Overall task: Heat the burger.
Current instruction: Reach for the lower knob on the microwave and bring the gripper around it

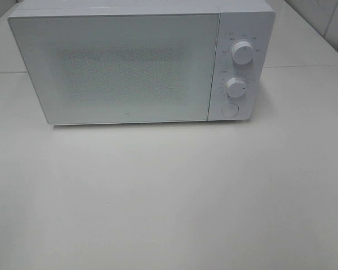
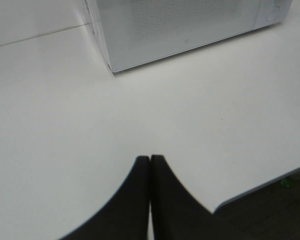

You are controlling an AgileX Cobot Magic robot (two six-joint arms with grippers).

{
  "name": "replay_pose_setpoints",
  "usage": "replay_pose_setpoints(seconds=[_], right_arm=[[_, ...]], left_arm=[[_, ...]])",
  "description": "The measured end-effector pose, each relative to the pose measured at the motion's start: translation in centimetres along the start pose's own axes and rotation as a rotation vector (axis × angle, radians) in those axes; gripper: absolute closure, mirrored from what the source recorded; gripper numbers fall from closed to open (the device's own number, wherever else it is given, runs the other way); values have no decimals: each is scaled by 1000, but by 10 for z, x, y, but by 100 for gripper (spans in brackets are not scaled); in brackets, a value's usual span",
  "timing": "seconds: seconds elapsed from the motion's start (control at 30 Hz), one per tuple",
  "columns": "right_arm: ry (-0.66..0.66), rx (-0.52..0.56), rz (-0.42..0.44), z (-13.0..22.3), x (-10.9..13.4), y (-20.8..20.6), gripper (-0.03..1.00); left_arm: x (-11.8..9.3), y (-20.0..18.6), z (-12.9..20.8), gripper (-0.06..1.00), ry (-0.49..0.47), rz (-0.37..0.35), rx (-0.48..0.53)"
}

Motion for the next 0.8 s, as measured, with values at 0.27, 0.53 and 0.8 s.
replay_pose_setpoints(seconds=[0.27, 0.53, 0.8], right_arm=[[0, 0, 0, 0, 0, 0, 36], [0, 0, 0, 0, 0, 0, 36], [0, 0, 0, 0, 0, 0, 36]], left_arm=[[-1, 0, -1, 94, 4, 9, -8], [-1, 0, -1, 94, 6, 9, -8], [-1, 0, -1, 94, 6, 10, -8]])
Point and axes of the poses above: a point on each arm's last joint axis where the gripper is mounted, y pointing out along that axis toward the gripper, x along the wrist's bending axis when the last joint is at zero, z = x × y, the point moved 6 cm from there along y, pointing out along that axis toward the gripper, and after that the axes turned 5 degrees about -y, right-handed, at the moved point
